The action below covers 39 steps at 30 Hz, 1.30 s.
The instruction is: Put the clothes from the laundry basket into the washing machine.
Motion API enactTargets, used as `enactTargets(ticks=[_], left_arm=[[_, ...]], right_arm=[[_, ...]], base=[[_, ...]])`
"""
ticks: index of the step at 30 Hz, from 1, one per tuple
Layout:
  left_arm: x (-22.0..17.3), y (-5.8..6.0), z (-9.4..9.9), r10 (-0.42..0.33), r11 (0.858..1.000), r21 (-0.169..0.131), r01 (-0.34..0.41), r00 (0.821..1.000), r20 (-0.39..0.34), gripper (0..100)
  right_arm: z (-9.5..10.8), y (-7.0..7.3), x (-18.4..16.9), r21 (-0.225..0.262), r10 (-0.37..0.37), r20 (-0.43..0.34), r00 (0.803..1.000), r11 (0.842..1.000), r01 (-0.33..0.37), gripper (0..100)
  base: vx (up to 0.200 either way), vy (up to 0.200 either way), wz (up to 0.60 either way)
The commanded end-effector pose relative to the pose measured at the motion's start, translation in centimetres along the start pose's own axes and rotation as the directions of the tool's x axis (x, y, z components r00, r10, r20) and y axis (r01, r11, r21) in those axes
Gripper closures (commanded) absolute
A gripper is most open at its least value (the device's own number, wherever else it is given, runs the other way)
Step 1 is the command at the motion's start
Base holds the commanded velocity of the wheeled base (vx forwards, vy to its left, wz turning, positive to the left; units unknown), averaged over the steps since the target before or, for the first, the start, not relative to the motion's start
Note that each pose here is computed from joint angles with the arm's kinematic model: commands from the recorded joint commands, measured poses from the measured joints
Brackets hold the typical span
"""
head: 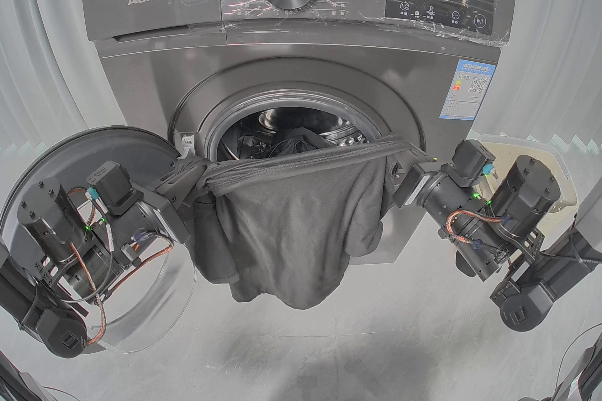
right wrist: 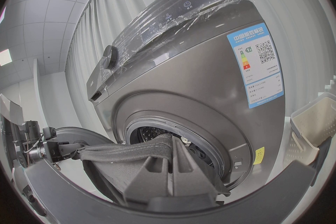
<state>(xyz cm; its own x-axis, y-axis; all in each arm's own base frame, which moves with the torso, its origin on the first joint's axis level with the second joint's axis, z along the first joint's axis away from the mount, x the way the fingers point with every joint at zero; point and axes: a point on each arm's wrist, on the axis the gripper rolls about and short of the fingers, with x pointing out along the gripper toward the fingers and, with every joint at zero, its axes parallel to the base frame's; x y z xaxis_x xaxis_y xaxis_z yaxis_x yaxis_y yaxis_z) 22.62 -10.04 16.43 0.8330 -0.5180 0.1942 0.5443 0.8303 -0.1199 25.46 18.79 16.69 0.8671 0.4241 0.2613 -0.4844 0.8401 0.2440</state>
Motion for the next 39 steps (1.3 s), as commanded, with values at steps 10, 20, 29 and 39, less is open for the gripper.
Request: enactTargets(ticks=[10, 20, 29, 39], left_arm=[[0.5, -0.2, 0.7, 0.008, 1.000, -0.004, -0.008, 0.999, 0.039, 100], [1.1, -0.7, 1.0, 0.014, 1.000, -0.012, -0.013, 0.998, 0.063, 100], [1.4, -0.7, 1.1, 0.027, 1.000, -0.015, -0.026, 0.997, 0.071, 100], [1.3, -0.7, 1.0, 0.029, 1.000, -0.013, -0.028, 0.997, 0.069, 100]], right_arm=[[1.7, 0.4, -1.5, 0.002, 0.016, 0.026, 1.000, 1.000, -0.016, 100], [1.8, 0.1, -2.3, -0.004, 0.016, 0.010, 1.000, 1.000, -0.016, 100], [1.6, 0.1, -2.8, -0.006, 0.016, -0.006, 1.000, 1.000, -0.016, 100], [1.6, 0.1, -2.8, -0.006, 0.017, -0.008, 1.000, 1.000, -0.017, 100]], base=[[0.000, 0.000, 0.00], [0.000, 0.000, 0.00], [0.000, 0.000, 0.00], [0.000, 0.000, 0.00]])
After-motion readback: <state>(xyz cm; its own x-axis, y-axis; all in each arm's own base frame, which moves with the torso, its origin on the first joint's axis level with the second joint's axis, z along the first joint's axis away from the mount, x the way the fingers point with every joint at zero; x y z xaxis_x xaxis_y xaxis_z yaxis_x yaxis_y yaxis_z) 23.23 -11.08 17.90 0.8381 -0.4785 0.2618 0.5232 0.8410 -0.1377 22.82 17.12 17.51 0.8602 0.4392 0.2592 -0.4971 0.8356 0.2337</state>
